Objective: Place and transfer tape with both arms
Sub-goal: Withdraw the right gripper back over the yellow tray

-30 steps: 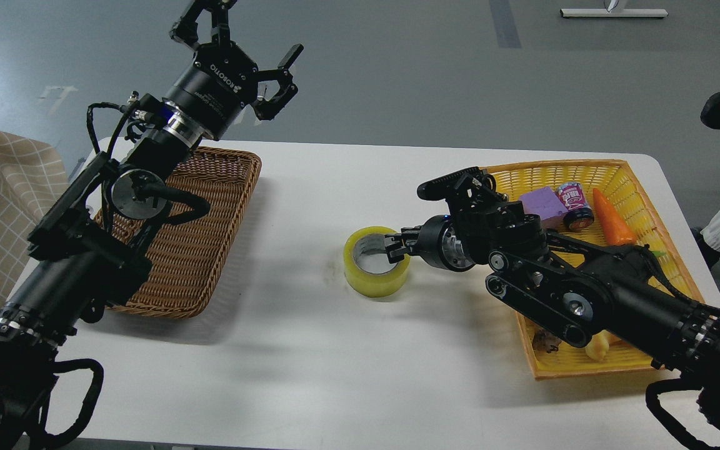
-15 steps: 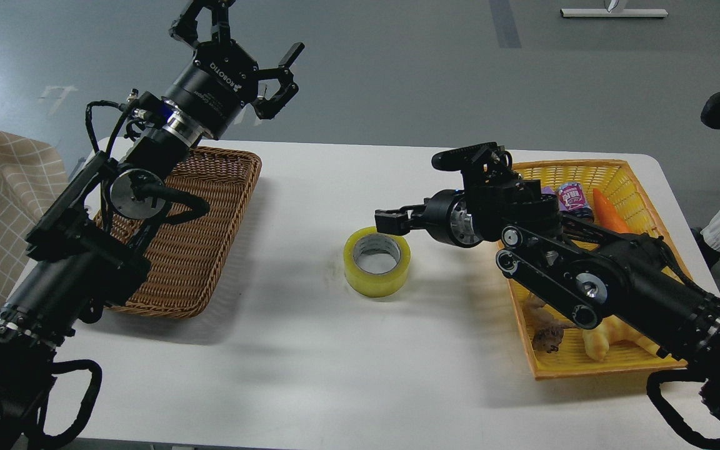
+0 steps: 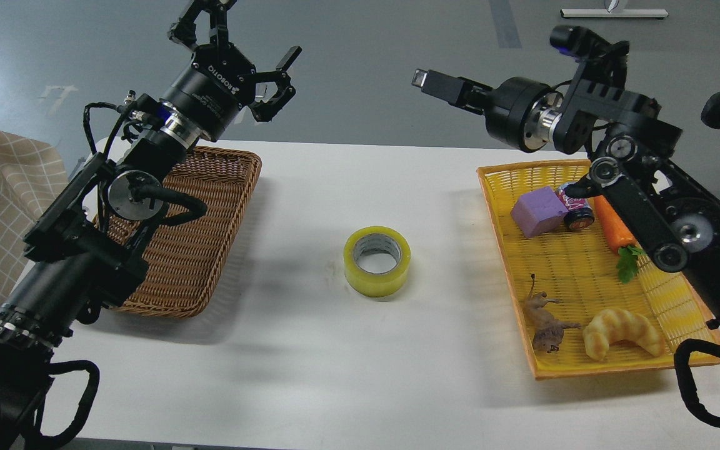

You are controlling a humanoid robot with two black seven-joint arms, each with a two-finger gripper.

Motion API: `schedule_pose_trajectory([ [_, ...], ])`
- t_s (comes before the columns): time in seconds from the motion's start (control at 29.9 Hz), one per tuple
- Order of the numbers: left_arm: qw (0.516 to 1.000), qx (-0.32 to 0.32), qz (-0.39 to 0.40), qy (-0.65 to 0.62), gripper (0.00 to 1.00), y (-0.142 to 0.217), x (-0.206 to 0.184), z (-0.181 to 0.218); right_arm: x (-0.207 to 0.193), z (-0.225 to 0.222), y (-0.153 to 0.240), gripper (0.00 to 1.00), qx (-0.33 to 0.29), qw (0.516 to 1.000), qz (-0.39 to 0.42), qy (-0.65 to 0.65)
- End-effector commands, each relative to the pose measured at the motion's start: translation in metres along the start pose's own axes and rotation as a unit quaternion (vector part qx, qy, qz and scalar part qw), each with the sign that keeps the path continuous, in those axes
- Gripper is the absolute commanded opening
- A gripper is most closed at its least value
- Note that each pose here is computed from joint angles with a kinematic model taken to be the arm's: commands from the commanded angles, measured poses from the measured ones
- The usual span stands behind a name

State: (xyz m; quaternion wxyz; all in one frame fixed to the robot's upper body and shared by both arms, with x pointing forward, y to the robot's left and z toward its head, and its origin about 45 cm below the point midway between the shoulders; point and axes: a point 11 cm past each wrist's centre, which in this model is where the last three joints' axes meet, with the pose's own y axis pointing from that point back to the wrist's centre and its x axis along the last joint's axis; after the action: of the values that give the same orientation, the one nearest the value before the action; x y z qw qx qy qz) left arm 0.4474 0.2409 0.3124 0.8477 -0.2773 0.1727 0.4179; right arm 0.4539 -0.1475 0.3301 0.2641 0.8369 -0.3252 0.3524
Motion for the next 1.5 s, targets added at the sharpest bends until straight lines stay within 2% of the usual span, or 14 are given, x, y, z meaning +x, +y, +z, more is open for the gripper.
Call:
schedule_pose_trajectory([
  [0.0,1.0,0.0,0.0,-0.001,0.98,0.0,0.0,0.001,0.026,0.005,0.017,1.0,0.046,0.995,0.048,-0.072],
  [0.13,1.0,0.002,0.0,-0.004,0.98,0.0,0.0,0.002,0.05,0.019,0.04,0.99,0.089,0.972,0.108,-0.186],
  [0.3,1.0,0.012,-0.002,-0.027,0.98,-0.001,0.0,0.0,0.07,0.048,0.064,1.0,0.136,0.918,0.167,-0.333],
  [0.53,0.999,0.02,-0.004,-0.042,0.98,0.0,0.0,0.0,0.071,0.073,0.068,1.0,0.182,0.837,0.184,-0.482],
  [0.77,0.996,0.033,-0.002,-0.079,0.98,0.002,0.004,0.004,0.074,0.071,0.072,1.0,0.242,0.752,0.176,-0.587],
  [0.9,0.994,0.043,-0.004,-0.103,0.98,0.002,0.003,0.006,0.064,0.075,0.069,1.0,0.237,0.722,0.151,-0.632],
  [1.04,0.988,0.067,-0.008,-0.142,0.98,0.003,0.003,0.002,0.032,0.085,0.061,1.0,0.221,0.68,0.123,-0.688],
  [1.47,0.954,0.132,-0.033,-0.268,0.98,0.003,-0.002,-0.013,-0.002,0.111,0.071,1.0,0.194,0.656,0.131,-0.717],
])
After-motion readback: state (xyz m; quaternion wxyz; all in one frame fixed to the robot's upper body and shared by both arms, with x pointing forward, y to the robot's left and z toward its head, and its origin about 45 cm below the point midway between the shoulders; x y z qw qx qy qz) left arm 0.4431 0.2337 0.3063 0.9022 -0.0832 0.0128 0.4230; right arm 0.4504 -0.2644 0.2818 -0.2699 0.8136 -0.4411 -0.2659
